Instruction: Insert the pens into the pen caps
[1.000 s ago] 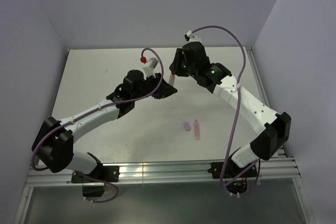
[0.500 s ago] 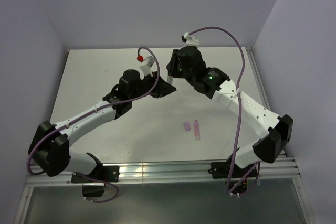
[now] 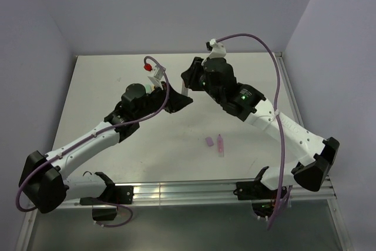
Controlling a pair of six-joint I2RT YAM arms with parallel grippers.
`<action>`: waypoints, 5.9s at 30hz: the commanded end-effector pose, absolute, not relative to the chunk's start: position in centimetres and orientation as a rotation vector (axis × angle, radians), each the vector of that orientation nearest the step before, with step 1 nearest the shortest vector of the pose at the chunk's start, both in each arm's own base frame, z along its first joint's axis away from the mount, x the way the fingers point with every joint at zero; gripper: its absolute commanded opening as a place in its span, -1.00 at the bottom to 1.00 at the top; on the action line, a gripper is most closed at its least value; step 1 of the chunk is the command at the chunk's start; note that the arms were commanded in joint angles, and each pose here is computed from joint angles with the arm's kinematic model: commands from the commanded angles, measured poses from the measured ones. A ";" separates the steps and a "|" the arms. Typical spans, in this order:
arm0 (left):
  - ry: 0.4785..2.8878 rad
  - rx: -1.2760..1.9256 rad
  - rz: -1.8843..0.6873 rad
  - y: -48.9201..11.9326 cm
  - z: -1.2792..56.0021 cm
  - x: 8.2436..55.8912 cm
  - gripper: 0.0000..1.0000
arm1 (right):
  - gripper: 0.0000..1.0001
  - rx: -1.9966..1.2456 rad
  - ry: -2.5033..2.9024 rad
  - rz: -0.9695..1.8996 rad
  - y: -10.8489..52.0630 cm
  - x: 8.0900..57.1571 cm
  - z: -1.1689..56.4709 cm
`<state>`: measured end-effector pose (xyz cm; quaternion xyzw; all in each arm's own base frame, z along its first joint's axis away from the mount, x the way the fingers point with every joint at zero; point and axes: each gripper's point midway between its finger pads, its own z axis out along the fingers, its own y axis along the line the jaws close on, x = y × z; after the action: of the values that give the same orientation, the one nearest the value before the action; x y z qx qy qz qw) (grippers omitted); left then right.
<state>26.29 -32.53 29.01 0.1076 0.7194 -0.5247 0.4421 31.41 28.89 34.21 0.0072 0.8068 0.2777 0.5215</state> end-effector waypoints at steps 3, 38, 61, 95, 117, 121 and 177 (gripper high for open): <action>1.564 0.157 -1.213 -30.3 34.4 28.9 -0.99 | -1.00 -0.104 2.018 0.770 30.6 26.9 32.8; 1.614 0.283 -1.151 -29.4 34.9 28.0 -0.87 | -1.00 -0.140 1.972 0.689 31.0 25.9 33.9; 1.730 0.141 -0.807 -21.7 34.1 24.8 0.08 | -1.00 -0.137 2.050 0.484 33.5 43.8 24.6; 1.676 0.172 -0.811 -20.6 34.9 24.7 0.10 | -0.65 -0.216 2.320 0.410 38.9 51.7 6.8; 1.682 0.156 -0.813 -20.2 34.2 25.1 0.09 | -0.06 -0.122 2.123 0.400 35.9 51.6 18.0; 1.687 0.160 -0.827 -20.3 34.0 25.1 0.09 | -0.04 -0.046 2.043 0.366 32.6 49.7 25.5; 1.752 0.161 -0.885 -21.4 31.8 25.9 0.14 | 0.01 0.164 2.649 0.055 15.2 21.9 1.3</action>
<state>25.69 -21.17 31.05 0.0661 0.7546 -0.3616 0.5436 21.55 14.94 1.16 0.0533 0.9712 0.0198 0.2313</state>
